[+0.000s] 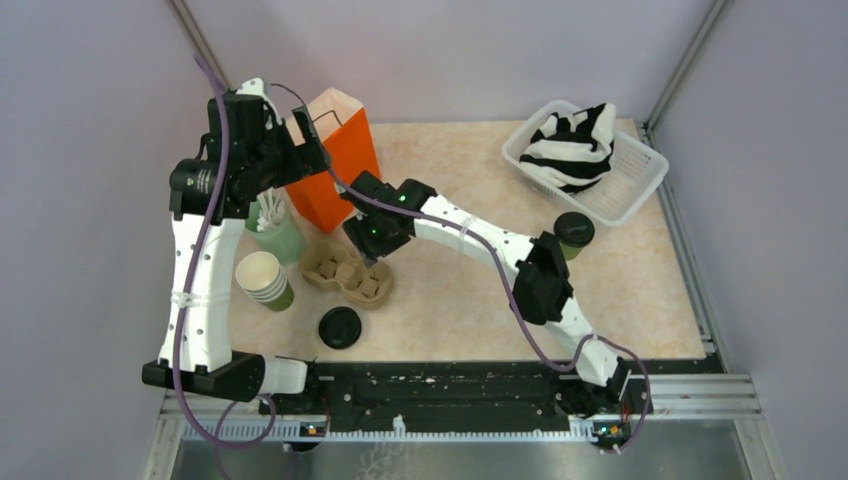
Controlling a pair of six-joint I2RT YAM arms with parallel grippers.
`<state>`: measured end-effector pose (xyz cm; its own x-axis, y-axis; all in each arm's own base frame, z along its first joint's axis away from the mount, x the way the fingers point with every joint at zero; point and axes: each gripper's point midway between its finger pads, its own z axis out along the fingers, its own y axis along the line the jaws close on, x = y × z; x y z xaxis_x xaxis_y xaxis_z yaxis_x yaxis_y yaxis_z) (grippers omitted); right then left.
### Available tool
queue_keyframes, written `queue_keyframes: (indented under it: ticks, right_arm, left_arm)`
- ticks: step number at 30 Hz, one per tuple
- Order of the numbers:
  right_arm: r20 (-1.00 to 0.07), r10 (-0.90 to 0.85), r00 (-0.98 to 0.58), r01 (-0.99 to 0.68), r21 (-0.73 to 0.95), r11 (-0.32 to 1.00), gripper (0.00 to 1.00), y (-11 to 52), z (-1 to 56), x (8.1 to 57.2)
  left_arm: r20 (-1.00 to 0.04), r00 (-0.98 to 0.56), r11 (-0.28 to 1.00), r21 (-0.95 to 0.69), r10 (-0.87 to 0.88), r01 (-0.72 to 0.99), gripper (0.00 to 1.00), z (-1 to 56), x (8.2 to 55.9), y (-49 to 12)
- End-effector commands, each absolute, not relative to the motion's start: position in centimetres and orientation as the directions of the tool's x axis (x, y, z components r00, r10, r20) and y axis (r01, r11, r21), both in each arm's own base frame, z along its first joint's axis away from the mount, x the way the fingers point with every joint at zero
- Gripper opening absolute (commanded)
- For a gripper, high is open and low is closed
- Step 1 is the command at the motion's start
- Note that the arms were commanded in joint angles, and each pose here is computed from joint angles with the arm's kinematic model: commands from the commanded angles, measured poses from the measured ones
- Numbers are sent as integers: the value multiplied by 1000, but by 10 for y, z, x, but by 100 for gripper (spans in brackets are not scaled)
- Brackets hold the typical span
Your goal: Pack the takeout coffee
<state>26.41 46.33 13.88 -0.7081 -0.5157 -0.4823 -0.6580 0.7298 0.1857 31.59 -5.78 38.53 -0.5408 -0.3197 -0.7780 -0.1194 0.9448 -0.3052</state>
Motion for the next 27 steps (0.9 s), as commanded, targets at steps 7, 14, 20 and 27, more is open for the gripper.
queue_keyframes:
  ticks: [7,14,20,27]
  right_arm:
    - [-599,-624,-502,-859,257,444,67,500,166,218]
    - [-567,-704,-428,-903,242,354,67,515,143,193]
    - [-543,-722,-429,-903,238,357,65,517,128,192]
    - [-528,-729,-436,-900,248,358,61,522,117,192]
  left_arm:
    - [-822,-470,945,-306,-323,-115,99,408,314,-52]
    - [-828,-461,947,-300,-320,-117,99,411,311,-50]
    - [-825,-467,946,-304,-319,-109,99,410,312,-52]
    - [-826,-466,947,-301,-316,-108,99,410,311,-52]
